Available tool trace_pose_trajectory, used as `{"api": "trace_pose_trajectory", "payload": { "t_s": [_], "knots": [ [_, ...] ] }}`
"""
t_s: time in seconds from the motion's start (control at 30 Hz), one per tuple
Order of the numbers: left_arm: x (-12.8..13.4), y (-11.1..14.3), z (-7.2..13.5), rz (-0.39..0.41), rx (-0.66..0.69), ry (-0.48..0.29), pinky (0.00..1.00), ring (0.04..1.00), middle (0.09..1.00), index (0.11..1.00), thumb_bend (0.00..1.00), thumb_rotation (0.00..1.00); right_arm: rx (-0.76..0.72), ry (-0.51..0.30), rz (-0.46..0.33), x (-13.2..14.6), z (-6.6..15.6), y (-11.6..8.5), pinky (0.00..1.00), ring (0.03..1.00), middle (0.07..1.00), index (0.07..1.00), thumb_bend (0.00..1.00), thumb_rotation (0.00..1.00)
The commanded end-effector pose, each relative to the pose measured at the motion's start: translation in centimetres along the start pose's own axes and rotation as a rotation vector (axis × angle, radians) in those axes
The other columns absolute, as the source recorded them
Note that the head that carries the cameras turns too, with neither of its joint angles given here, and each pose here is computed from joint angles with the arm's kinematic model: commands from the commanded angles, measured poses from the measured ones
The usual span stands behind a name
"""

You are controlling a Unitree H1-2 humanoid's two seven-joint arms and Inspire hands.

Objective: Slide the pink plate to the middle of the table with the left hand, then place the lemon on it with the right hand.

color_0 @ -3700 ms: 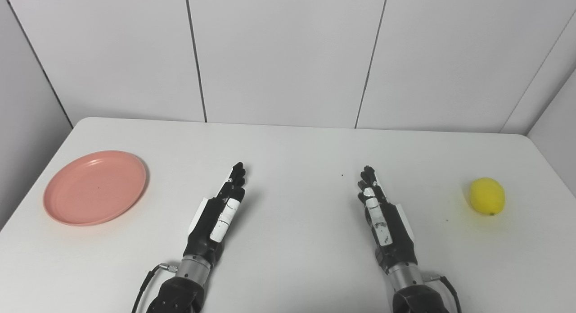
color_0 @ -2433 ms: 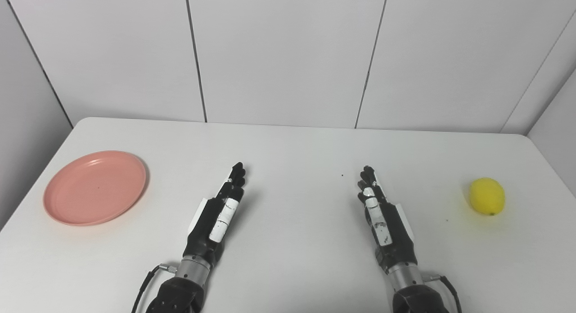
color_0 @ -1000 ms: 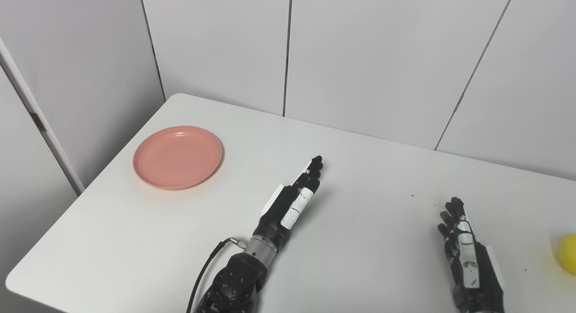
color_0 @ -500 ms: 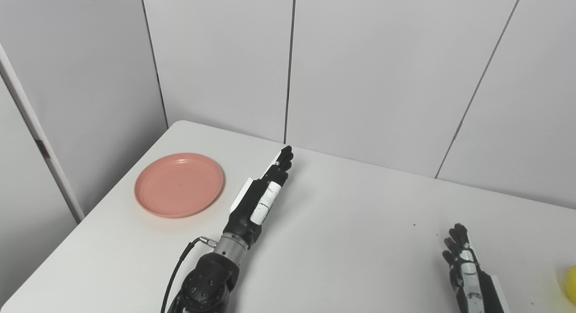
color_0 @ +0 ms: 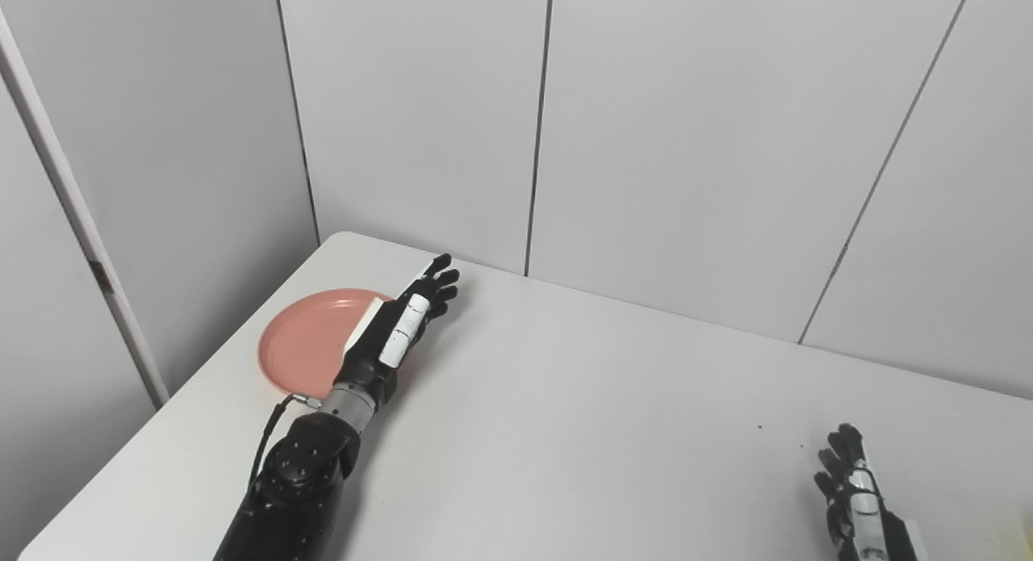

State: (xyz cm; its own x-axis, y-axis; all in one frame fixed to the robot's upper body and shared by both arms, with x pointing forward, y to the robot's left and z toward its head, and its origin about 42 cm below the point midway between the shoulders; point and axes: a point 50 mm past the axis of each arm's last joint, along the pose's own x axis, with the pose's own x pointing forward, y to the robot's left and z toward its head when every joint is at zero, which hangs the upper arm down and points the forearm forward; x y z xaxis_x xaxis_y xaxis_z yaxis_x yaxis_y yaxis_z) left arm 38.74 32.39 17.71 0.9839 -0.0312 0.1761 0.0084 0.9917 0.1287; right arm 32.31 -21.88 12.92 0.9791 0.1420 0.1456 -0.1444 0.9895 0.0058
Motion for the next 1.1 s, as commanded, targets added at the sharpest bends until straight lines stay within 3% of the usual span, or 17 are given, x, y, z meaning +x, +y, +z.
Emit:
{"api": "trace_pose_trajectory", "payload": {
  "t_s": [0.0, 0.23, 0.4, 0.57, 0.77, 1.07],
  "knots": [
    [1.6, 2.2, 3.0, 0.019, 0.041, -0.119, 0.93, 0.922, 0.92, 0.921, 0.82, 1.0, 0.0, -0.072, 0.002, 0.7, 1.4, 0.0, 1.0, 1.0, 1.0, 1.0, 0.3, 1.0],
    [1.5, 5.6, 4.2, 0.102, 0.074, -0.123, 0.89, 0.904, 0.909, 0.914, 0.8, 1.0, 0.012, -0.075, 0.002, 0.7, 1.6, -0.2, 1.0, 1.0, 1.0, 1.0, 0.29, 1.0],
    [0.7, 7.0, 4.6, 0.152, 0.09, -0.103, 0.92, 0.917, 0.915, 0.922, 0.79, 1.0, -0.004, -0.075, 0.008, 0.6, 1.7, -0.4, 1.0, 1.0, 1.0, 1.0, 0.3, 1.0],
    [0.4, 7.8, 5.1, 0.178, 0.106, -0.107, 0.91, 0.907, 0.905, 0.909, 0.86, 1.0, 0.012, -0.063, 0.007, 0.5, 1.8, -0.5, 1.0, 1.0, 1.0, 1.0, 0.36, 1.0],
    [0.3, 9.8, 5.3, 0.243, 0.15, -0.114, 0.87, 0.878, 0.877, 0.887, 0.83, 1.0, 0.043, -0.054, -0.037, 0.5, 2.0, -0.3, 1.0, 1.0, 1.0, 1.0, 0.52, 0.98],
    [-0.7, 13.2, 4.8, 0.316, 0.142, -0.079, 0.98, 0.917, 0.893, 0.888, 0.83, 1.0, 0.05, -0.042, -0.021, 0.2, 2.1, -0.2, 1.0, 1.0, 1.0, 1.0, 0.55, 0.98]
  ]
}}
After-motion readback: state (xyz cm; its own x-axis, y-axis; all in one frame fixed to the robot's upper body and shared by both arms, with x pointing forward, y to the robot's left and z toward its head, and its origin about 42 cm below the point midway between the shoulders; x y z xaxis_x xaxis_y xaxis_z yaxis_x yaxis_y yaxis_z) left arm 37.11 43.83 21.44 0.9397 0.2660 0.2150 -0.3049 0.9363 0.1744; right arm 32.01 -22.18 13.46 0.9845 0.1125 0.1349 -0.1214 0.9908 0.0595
